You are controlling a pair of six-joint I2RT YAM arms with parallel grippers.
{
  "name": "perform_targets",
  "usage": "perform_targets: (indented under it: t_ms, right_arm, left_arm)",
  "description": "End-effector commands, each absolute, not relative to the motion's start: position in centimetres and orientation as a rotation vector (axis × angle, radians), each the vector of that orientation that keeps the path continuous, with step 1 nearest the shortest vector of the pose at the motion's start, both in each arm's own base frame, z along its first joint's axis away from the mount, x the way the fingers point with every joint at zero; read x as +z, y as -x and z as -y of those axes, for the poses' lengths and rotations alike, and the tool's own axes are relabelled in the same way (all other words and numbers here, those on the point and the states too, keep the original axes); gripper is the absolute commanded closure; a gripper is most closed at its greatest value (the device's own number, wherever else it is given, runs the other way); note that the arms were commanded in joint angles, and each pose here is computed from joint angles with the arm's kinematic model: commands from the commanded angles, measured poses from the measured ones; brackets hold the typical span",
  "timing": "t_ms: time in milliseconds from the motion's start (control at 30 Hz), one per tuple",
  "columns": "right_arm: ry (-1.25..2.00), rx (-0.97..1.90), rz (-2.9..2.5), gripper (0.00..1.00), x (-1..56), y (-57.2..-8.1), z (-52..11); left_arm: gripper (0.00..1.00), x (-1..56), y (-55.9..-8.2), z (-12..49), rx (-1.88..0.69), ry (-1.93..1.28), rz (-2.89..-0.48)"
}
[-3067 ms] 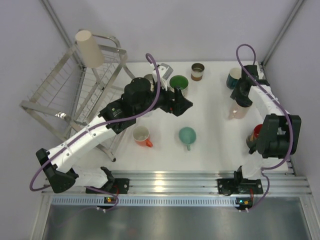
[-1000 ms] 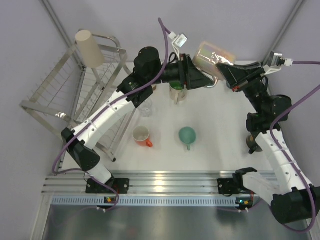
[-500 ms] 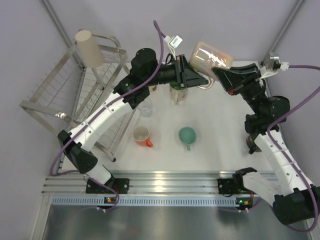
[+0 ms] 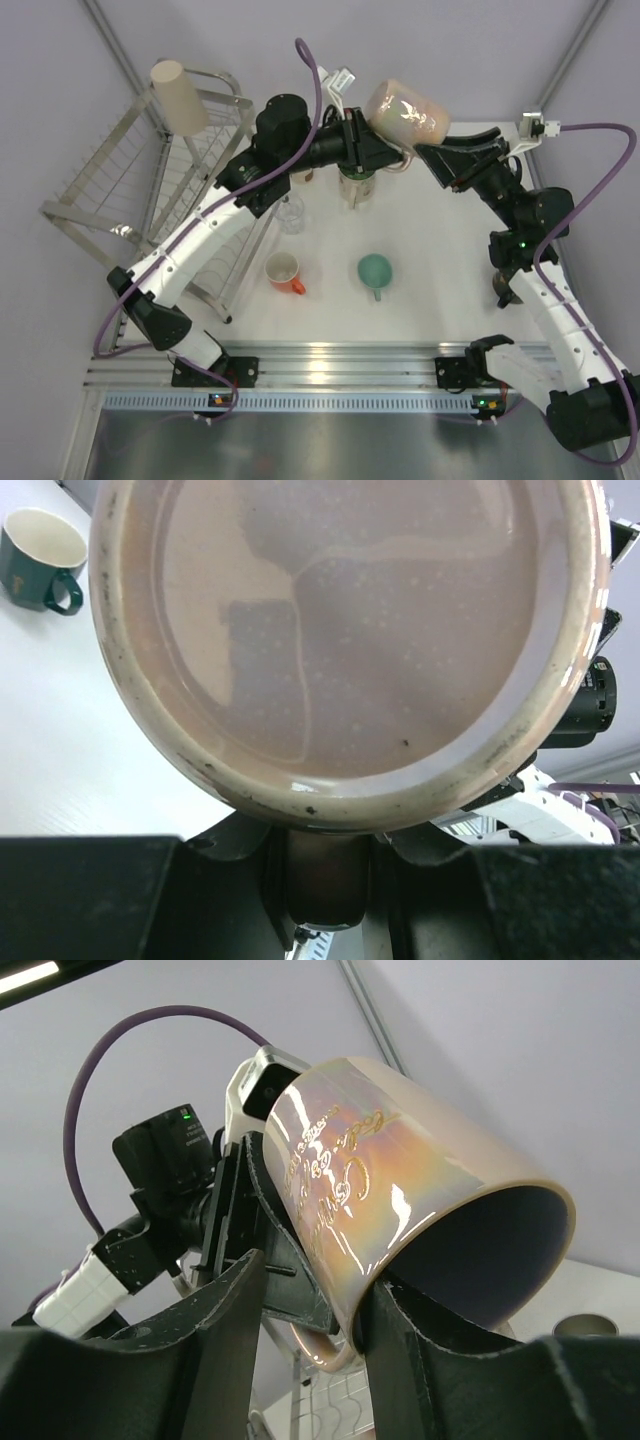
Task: Load the cups into the dish rack
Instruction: Pass the cup from the right arm to the left
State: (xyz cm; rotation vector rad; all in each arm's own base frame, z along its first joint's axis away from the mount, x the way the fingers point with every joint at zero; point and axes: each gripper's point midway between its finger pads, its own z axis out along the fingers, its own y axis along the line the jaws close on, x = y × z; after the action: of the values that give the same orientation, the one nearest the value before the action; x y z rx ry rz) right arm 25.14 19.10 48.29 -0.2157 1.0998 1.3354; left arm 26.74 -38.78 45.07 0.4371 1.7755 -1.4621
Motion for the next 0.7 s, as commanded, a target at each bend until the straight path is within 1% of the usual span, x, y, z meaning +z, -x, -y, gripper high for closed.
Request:
perform_targets:
  t_ms: [0,133,300,500,667]
  right_arm:
    - [0.289,1.324,-0.99,0.57,50.8,-22.7,-19.0]
    - [0.288,1.327,-0.996,0.55,50.5,-22.8,-19.1]
    - [0.28,1.299,-1.03,0.51,49.4,-23.1,-19.0]
    - [0.272,1.29,-1.046,0.5,48.8,-22.8,-18.8]
    - [0.277,1.293,-1.045,0.49,49.0,-22.7,-18.8]
  left_arm:
    - [1.0,54.0,-26.2,35.0,-1.404,-0.404,-1.466]
    - [1.0,54.3,-25.9,34.8,-1.409,-0.407,-1.454]
    - [1.0,54.9,-26.2,33.5,-1.356,-0.364,-1.435]
    - [1.0,55.6,-27.5,31.7,-1.234,-0.306,-1.423]
    - [1.0,55.9,-27.8,31.0,-1.199,-0.276,-1.411]
